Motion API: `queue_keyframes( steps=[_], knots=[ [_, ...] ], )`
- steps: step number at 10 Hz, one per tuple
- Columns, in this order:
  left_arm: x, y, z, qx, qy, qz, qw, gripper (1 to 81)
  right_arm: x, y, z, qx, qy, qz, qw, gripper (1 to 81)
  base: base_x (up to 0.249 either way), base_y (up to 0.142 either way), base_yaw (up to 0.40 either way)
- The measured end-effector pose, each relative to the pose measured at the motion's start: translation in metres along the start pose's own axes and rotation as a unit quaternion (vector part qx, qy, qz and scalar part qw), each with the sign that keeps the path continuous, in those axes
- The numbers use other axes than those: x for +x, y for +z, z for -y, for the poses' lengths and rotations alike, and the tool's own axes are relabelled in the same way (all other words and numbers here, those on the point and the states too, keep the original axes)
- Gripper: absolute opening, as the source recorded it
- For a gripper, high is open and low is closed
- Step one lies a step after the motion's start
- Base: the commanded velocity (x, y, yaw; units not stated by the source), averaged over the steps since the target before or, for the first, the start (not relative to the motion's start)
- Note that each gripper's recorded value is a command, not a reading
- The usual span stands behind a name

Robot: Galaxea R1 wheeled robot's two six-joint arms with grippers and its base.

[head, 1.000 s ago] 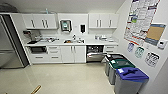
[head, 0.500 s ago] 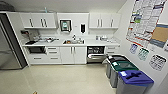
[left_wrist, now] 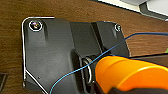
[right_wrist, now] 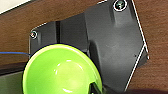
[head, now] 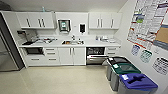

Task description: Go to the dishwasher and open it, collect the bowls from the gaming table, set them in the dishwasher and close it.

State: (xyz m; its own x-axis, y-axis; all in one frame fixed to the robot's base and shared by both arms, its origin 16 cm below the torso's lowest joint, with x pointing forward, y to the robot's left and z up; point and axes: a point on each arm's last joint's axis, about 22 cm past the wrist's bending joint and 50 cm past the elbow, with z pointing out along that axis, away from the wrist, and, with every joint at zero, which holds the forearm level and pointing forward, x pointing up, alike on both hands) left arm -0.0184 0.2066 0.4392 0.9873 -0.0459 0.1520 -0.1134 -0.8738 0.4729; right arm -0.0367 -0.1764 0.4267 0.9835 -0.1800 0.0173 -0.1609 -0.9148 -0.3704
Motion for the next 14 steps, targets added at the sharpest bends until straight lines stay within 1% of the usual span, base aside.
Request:
queue_keyframes(
  steps=[2, 6, 8, 10, 14],
  knots=[
    [0.0007, 0.0002, -0.0001, 0.0, 0.0, 0.0, 1.0, 1.0, -0.002, 0.0, 0.0001, 0.0, 0.0, 0.001, 1.0, 1.0, 0.168, -0.065, 0.0],
    [0.0002, 0.0, -0.0001, 0.0, -0.001, 0.0, 1.0, 1.0, -0.0018, -0.0006, -0.0023, -0.002, 0.001, 0.001, 1.0, 1.0, 0.148, 0.0, 0.0],
    [0.0006, -0.0012, 0.0028, 0.002, 0.0, 0.0, 1.0, 1.0, 0.0, 0.0011, 0.0036, 0.002, 0.0, 0.0, 1.0, 1.0, 0.137, 0.0, 0.0],
    [0.0007, -0.001, 0.0024, 0.002, -0.001, 0.0, 1.0, 1.0, 0.0051, 0.0001, 0.0004, 0.0, -0.001, -0.003, 1.0, 1.0, 0.137, 0.0, 0.0],
    [0.0007, -0.0012, 0.0027, 0.002, -0.001, 0.0, 1.0, 1.0, 0.0047, 0.0007, 0.0024, 0.001, -0.001, -0.002, 1.0, 1.0, 0.137, 0.0, 0.0]
  ],
)
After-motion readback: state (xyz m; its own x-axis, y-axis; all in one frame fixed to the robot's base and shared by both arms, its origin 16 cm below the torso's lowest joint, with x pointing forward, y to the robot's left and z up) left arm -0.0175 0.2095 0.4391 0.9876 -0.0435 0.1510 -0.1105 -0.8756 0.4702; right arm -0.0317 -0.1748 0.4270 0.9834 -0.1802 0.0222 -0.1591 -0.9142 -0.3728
